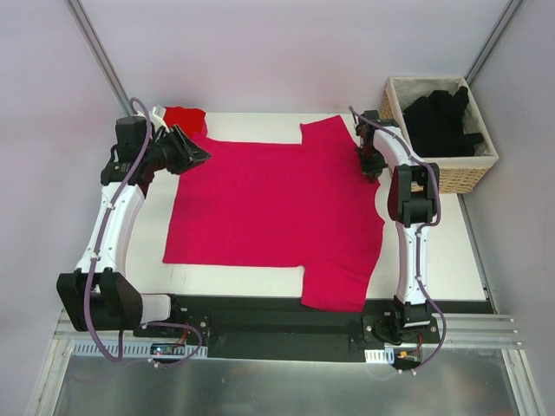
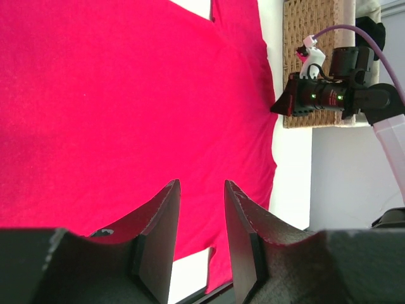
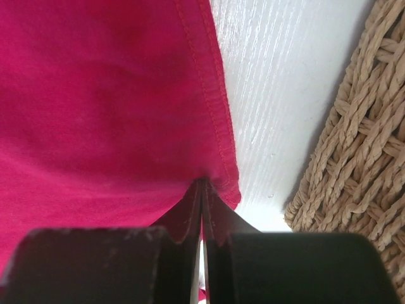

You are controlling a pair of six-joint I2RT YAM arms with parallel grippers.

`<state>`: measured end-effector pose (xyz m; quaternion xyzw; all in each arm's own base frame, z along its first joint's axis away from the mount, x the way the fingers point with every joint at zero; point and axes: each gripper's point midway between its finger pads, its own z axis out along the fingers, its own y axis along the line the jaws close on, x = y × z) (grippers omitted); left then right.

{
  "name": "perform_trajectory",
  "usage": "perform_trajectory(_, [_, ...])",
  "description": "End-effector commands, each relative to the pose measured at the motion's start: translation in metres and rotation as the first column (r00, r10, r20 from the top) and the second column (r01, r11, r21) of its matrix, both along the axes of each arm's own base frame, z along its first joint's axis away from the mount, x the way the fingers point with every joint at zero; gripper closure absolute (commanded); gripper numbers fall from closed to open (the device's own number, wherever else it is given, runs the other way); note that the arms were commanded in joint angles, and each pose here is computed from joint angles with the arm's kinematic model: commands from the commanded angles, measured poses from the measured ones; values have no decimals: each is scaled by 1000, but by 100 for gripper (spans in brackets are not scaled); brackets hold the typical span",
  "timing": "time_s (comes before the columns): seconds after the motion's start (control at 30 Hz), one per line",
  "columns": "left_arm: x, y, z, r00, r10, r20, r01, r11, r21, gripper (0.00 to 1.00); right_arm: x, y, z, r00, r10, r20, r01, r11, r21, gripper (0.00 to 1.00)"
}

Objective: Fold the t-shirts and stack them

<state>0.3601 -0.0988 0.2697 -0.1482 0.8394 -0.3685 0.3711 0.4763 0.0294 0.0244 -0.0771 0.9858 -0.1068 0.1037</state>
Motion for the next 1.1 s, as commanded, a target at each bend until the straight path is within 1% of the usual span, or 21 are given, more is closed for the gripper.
perform_trajectory(0.0, [-9,1,15,1000,20,18,-20,1000,-12,66,1,3,13,999,-12,45,9,998,55,99])
perform_trajectory(0.07, [-10,1,12,1000,26,9,-25,1000,-18,66,1,0,17,999,-3,52,1,999,38,99])
perform_trajectory(0.17, [-11,1,13,999,34,6,-33,999,-22,66,-2,-11,10,1000,9,24,-9,1000,-10,99])
perform_trajectory(0.27, [-12,1,17,999,35,15,-35,999,-27,66,-3,-20,6,1000,-26,18,26,1000,9,99])
perform_trajectory(0.43, [-16,0,28,999,34,35,-33,999,-38,66,9,-25,4,999,-23,34,23,1000,2,99])
perform_trajectory(0.5, [-18,-1,33,998,31,47,-29,999,-41,66,11,-27,-3,999,-25,22,25,1000,1,99])
perform_trajectory(0.87, [-24,-3,40,998,43,46,-41,997,-59,66,24,-27,-9,998,-56,38,54,996,73,99])
perform_trajectory(1.03, [-23,-5,38,998,46,35,-44,997,-61,66,26,-29,-7,996,-68,53,64,994,85,99])
perform_trajectory(1.07, [-23,-6,39,998,44,39,-41,997,-59,66,27,-27,-6,996,-68,54,62,992,106,99])
